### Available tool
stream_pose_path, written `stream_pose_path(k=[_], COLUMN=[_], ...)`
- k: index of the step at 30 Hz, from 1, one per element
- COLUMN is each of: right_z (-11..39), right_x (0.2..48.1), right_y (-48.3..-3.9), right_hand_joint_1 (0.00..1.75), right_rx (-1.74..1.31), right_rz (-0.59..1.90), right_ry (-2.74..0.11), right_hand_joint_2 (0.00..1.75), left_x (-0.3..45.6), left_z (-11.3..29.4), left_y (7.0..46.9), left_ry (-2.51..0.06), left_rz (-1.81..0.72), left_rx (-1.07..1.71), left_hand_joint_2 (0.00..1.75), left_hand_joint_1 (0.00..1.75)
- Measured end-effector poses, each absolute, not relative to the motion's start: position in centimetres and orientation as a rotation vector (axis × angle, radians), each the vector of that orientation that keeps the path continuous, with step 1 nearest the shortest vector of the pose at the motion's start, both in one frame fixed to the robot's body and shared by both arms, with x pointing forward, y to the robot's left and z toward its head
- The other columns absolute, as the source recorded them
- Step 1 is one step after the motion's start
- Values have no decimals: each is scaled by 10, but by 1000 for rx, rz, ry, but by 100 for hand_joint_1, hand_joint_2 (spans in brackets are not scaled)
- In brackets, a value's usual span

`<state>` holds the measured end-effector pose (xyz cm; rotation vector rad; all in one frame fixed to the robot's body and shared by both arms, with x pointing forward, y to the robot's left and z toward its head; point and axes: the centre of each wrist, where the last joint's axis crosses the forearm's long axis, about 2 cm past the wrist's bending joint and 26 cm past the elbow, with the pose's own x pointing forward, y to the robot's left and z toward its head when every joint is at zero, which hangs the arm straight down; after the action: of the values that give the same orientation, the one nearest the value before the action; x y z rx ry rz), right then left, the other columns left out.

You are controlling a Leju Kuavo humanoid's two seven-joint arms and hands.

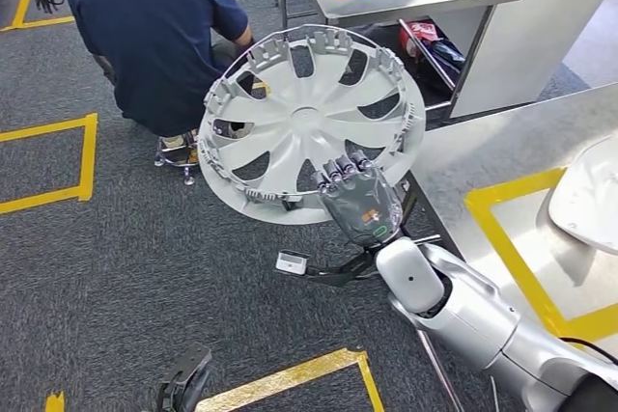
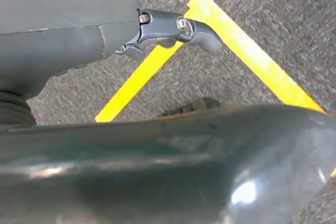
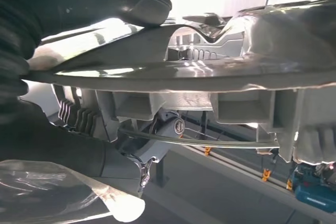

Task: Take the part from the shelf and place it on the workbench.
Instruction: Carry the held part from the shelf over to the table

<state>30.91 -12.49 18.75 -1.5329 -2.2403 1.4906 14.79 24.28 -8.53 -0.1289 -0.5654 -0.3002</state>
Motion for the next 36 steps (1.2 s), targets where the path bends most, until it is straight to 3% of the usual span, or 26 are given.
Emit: stream_pose_path(k=[36], right_z=[181], right_x=[307], right_y=[-130], right_hand_joint_1=[175], right_rx=[-1507], right_rz=[1485], right_ry=[-2212], right_hand_joint_2=[175], left_x=[145], left_z=[-86], left_y=[244], left_ry=[-536], left_rz=[-301], left_rx=[-120], left_hand_joint_2=[0], left_hand_joint_1=[0])
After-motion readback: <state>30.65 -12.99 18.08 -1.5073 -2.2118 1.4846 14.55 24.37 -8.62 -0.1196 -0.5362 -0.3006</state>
